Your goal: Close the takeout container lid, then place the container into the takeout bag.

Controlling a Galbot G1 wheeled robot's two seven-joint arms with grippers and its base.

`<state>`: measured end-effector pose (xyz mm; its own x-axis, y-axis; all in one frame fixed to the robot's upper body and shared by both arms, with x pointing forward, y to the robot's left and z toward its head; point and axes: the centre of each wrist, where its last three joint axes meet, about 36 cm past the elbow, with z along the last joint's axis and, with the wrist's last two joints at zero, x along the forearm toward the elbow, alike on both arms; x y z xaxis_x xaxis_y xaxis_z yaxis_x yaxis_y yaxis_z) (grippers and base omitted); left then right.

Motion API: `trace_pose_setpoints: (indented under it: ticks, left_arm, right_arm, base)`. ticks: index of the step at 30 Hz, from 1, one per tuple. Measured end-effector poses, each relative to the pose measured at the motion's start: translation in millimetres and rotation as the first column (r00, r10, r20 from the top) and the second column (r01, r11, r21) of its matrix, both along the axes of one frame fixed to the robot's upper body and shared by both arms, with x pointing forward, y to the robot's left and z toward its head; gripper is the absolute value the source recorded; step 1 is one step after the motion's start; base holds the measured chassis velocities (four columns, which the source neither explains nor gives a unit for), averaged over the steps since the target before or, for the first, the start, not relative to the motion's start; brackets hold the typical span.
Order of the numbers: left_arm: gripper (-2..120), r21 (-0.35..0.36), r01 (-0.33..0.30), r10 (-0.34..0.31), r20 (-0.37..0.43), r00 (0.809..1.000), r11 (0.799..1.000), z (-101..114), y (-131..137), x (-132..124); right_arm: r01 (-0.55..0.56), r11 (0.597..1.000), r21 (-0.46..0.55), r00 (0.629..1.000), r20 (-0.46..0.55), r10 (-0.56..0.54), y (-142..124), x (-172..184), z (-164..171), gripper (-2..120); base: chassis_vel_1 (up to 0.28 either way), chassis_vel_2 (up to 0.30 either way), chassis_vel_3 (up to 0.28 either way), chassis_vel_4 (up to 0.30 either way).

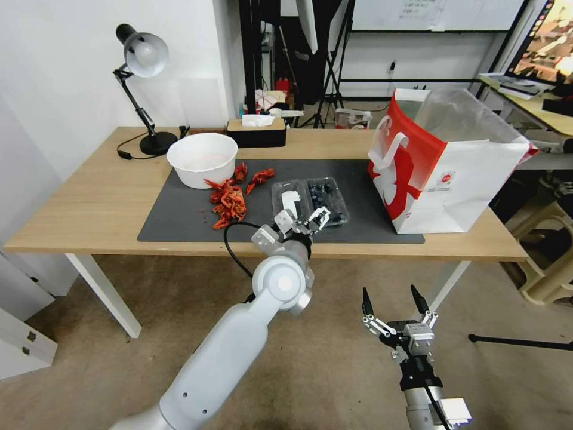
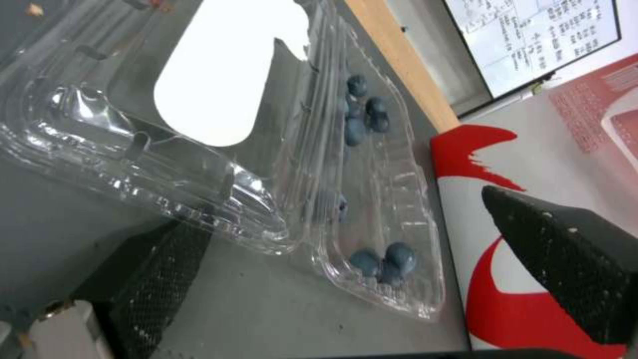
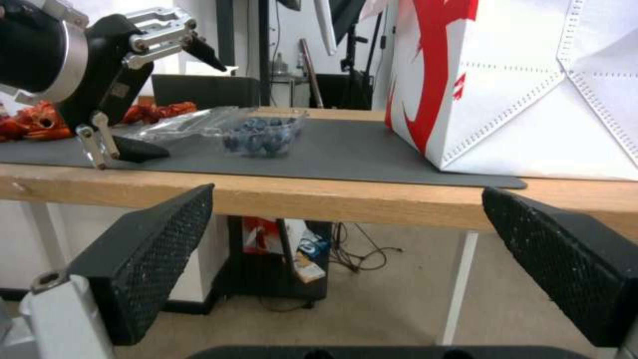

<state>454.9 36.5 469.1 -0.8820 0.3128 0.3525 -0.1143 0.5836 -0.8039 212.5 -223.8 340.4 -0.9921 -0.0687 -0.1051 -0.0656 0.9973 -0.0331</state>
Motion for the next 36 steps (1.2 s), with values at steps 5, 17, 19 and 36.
trace_pose_setpoints:
  ticks: [5,17,19,36]
  left_arm:
    - [100,-0.003,-0.008,0.008,-0.004,1.000,1.000,1,1,2]
    - [100,-0.052,-0.048,0.048,-0.001,0.999,0.998,-1,4,1]
    - [100,-0.068,-0.048,0.049,0.010,0.999,0.997,0,3,-1]
    - [100,-0.130,-0.026,0.043,0.135,0.990,0.991,4,-1,-8]
  right_arm:
    - [0.001,1.000,0.000,1.000,-0.001,-0.001,0,-1,-1,100]
    - [-0.002,1.000,-0.006,1.000,0.000,0.002,2,-2,-4,100]
    - [-0.002,1.000,-0.008,1.000,-0.001,0.002,2,-3,-4,100]
    - [-0.008,1.000,-0.014,1.000,0.000,0.008,2,-8,-6,100]
  base:
    - [0.000,0.000,0.000,0.000]
    - [0.000,0.000,0.000,0.000]
    - [0.000,0.000,0.000,0.000]
    - [0.000,0.000,0.000,0.000]
